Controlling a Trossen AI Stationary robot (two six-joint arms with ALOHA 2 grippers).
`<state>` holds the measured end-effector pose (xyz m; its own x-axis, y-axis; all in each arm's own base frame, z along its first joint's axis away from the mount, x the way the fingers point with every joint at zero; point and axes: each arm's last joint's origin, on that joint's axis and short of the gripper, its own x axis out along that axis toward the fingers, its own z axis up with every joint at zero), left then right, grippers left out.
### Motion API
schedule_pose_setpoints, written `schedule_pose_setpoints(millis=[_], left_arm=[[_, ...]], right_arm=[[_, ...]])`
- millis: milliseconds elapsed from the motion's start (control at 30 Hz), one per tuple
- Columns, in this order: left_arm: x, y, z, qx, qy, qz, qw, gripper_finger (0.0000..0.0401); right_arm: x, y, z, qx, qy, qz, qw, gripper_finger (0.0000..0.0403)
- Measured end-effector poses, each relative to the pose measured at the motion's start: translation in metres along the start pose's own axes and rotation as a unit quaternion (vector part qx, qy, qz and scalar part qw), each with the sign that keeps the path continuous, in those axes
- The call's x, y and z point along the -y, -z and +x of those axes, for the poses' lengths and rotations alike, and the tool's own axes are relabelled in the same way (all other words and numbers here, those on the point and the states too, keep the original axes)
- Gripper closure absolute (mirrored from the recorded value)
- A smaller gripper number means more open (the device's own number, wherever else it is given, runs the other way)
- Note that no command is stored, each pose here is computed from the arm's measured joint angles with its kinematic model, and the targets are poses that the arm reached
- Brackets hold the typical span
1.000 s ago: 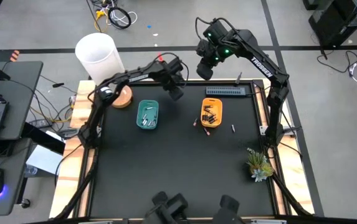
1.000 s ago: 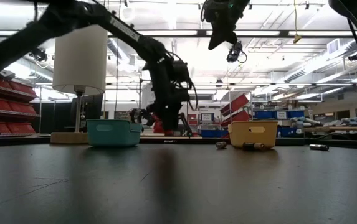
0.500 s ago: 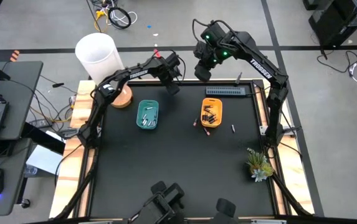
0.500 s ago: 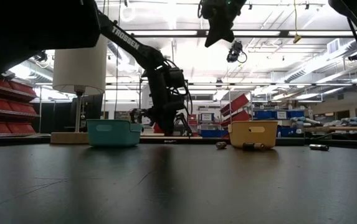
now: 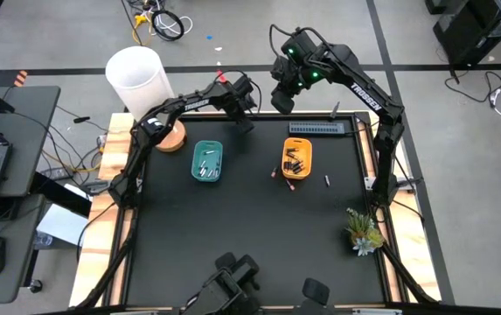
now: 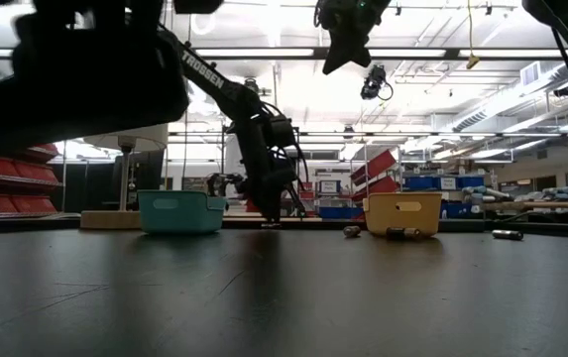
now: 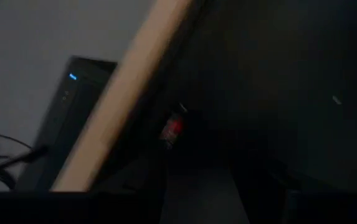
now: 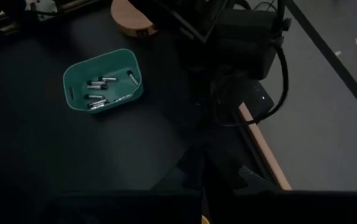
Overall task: Sort batteries
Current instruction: Put the silver battery into the blue bin
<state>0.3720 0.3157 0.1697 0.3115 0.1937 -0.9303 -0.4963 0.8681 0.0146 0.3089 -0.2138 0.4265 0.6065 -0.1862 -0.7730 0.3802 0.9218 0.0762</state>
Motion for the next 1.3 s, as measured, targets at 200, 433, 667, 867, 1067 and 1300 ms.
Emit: schedule_pose_setpoints(millis=[200, 433, 667, 867, 1067, 1300], left_arm=[[0.0011, -0.0022, 0.002, 0.012, 0.005, 0.004, 1.0, 0.022], [0.0006, -0.001, 0.0053, 0.004, -0.011, 0.012, 1.0, 0.022], [-0.0011, -0.0023, 0.0014, -0.005, -0.036, 0.014, 0.999, 0.022], [-0.0013, -0.0048, -0.0026, -0.004, -0.045, 0.007, 0.999, 0.022], [0.0005, -0.002, -0.0025, -0.017, -0.027, 0.003, 0.999, 0.022], [0.003, 0.0025, 0.0013, -0.028, -0.007, 0.013, 0.999, 0.022]], right_arm=[[-0.0003, 0.0013, 0.0001, -0.007, -0.001, 0.002, 1.0, 0.0386], [-0.0002, 0.0011, 0.0, -0.005, -0.001, 0.001, 1.0, 0.039], [-0.0002, 0.0011, 0.0, -0.005, -0.001, -0.002, 1.0, 0.0389], [0.0002, -0.0005, 0.0002, 0.002, 0.001, -0.004, 1.0, 0.0383], [0.0003, -0.001, 0.0002, 0.005, 0.001, -0.002, 1.0, 0.0393], [0.0003, -0.0009, 0.0005, 0.004, 0.001, 0.003, 1.0, 0.0386]])
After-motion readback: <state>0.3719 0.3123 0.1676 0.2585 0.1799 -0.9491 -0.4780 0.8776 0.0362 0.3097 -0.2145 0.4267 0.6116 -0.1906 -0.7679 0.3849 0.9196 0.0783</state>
